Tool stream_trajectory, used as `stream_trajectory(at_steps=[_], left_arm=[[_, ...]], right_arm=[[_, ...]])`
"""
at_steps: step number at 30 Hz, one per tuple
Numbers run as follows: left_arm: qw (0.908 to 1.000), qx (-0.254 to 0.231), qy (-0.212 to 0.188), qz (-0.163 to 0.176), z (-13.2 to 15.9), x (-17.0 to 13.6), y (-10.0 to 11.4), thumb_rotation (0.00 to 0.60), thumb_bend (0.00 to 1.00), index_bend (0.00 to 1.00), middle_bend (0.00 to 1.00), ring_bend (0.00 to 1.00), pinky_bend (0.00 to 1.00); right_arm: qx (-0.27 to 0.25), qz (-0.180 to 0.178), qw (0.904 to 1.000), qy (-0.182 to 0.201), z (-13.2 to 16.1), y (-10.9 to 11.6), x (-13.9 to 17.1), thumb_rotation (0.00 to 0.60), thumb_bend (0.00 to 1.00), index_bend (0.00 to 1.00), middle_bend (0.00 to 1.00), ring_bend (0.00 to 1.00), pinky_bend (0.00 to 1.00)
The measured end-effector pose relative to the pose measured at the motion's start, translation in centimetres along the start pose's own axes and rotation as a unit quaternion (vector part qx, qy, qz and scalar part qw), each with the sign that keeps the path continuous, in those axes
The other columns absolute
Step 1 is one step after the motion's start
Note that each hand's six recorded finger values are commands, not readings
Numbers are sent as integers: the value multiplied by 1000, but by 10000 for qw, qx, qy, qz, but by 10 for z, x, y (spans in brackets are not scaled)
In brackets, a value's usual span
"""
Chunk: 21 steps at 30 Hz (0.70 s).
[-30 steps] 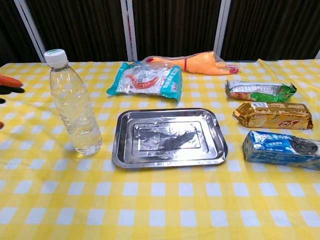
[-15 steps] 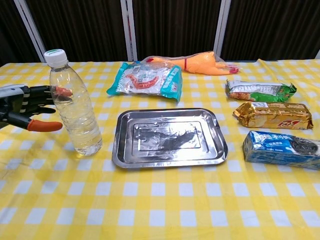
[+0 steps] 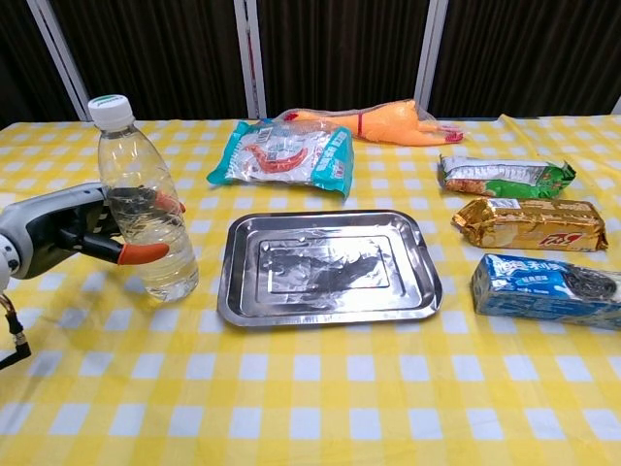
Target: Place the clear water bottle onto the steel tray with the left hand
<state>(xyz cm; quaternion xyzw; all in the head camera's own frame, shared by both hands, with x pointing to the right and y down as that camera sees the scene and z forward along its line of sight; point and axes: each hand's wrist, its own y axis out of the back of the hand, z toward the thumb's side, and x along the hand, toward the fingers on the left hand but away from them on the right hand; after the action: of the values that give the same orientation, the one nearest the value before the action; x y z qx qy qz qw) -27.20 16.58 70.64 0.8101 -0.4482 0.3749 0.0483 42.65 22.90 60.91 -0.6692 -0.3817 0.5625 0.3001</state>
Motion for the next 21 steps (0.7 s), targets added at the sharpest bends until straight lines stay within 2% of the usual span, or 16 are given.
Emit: stream_trajectory(at_steps=[6,12,21], left_arm=[[9995,-292,-52,75,3,-1,7,600,483,422,400,0,52],[9987,-458,-183,117,14,-5,14,600,491,434,400,0,52],[9985,-363,-388,111,50,4,22,600,488,435,396,0,52]], right_arm=[[4,-5,10000,20,1,0,0,600,50,111,0,37,0],[38,19,10000,5,1,-2,0,600,50,111,0,37,0],[41,80,10000,3,2,-6,-1,600,49,111,0,37,0]])
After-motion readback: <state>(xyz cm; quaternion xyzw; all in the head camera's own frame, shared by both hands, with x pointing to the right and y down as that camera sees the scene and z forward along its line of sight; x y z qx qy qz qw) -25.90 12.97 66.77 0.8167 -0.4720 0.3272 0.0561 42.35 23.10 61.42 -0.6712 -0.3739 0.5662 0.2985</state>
